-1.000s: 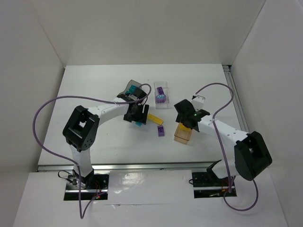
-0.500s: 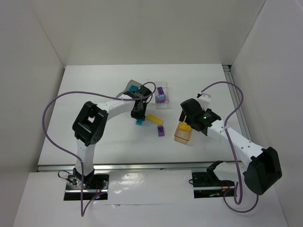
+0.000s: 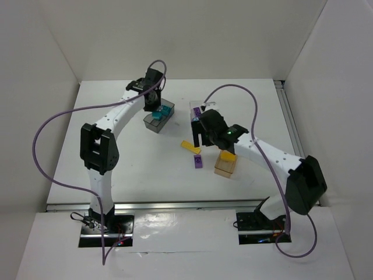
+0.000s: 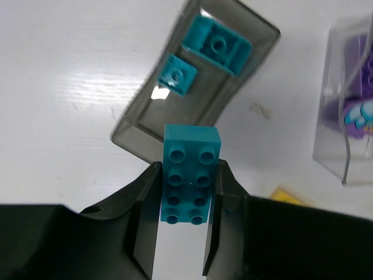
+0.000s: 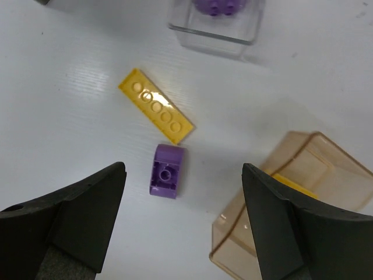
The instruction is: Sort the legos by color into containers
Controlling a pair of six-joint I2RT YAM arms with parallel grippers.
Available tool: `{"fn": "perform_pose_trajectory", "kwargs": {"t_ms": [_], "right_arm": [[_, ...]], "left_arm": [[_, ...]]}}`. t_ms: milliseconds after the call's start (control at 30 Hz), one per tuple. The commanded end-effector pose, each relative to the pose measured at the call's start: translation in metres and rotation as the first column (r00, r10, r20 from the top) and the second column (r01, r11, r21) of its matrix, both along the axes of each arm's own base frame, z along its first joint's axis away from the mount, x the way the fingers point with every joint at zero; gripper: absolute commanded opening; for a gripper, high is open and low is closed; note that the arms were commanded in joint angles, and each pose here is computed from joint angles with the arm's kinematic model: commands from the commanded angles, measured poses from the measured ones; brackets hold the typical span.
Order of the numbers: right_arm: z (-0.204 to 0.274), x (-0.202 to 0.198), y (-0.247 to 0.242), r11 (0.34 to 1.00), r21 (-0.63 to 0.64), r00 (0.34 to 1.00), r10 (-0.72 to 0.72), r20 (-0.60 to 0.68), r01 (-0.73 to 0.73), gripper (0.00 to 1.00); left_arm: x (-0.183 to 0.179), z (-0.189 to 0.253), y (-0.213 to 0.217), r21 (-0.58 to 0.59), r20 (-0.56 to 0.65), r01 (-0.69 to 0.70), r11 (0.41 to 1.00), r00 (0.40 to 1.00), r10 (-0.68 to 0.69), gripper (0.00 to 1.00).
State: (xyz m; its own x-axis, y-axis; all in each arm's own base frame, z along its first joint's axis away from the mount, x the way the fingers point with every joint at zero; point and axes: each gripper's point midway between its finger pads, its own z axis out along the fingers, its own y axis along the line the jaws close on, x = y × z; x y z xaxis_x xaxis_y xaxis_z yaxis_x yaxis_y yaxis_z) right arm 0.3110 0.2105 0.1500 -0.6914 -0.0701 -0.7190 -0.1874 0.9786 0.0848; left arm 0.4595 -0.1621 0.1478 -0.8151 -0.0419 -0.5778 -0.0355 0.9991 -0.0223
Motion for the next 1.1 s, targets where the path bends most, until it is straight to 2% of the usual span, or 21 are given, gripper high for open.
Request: {"fn": "perform_pose_trajectory", "kwargs": {"t_ms": [0,167,267,300,367,400,433,500,567,700,933,1033,1067], "right_arm": [[0.002,0.011,0.034,0.987,-0.043,0.987,0.155,0.033,-0.154,0.88],[-0.02,0.026,0.056,0.97,-0.089,0.973,0.229,-0.002,-0.228,0.89],[-0.034,0.032,0.066,0.953,-0.118,0.96,0.278,-0.032,-0.28,0.91],[-0.041,0.032,0.066,0.949,-0.132,0.958,0.284,-0.046,-0.288,0.91],[-0.052,0.035,0.073,0.933,-0.141,0.943,0.324,-0.071,-0.331,0.94],[-0.058,0.033,0.075,0.924,-0.144,0.935,0.344,-0.088,-0.354,0.94],[-0.061,0.035,0.077,0.916,-0.15,0.927,0.362,-0.092,-0.373,0.95],[-0.071,0.038,0.08,0.894,-0.177,0.911,0.398,-0.11,-0.412,0.95],[-0.083,0.035,0.087,0.874,-0.165,0.887,0.437,-0.148,-0.458,0.95],[-0.094,0.048,0.087,0.882,-0.163,0.896,0.421,-0.144,-0.441,0.93],[-0.116,0.064,0.07,0.908,-0.124,0.909,0.377,-0.179,-0.401,0.8],[-0.127,0.061,0.073,0.902,-0.111,0.897,0.389,-0.21,-0.417,0.72],[-0.132,0.059,0.073,0.9,-0.106,0.892,0.393,-0.223,-0.423,0.66]], "left_arm": [[0.012,-0.012,0.022,0.064,-0.044,-0.021,0.998,0.999,0.024,0.25],[0.035,-0.024,0.035,0.068,-0.054,-0.04,0.997,0.998,0.044,0.26],[0.041,-0.03,0.03,0.059,-0.057,-0.014,0.998,0.998,0.017,0.31],[0.041,-0.03,0.03,0.059,-0.057,-0.014,0.998,0.998,0.017,0.45],[0.04,-0.031,0.028,0.048,-0.061,-0.007,0.999,0.998,0.009,0.63],[0.038,-0.034,0.029,0.056,-0.07,0.003,0.998,0.998,0.001,0.67],[0.038,-0.034,0.029,0.056,-0.07,0.003,0.998,0.998,0.001,0.79],[0.036,-0.032,0.03,0.06,-0.069,0.011,0.998,0.998,-0.007,0.87],[0.036,-0.005,0.03,0.045,-0.018,0.008,0.999,1.0,-0.007,0.88],[0.032,0.027,0.036,0.046,0.047,-0.009,0.999,0.999,0.007,0.88],[0.009,0.085,0.055,0.016,0.145,-0.046,0.999,0.988,0.043,0.88],[0.001,0.09,0.07,0.001,0.147,-0.066,0.998,0.987,0.065,0.88],[0.0,0.094,0.07,-0.002,0.155,-0.066,0.998,0.986,0.066,0.88]]}}
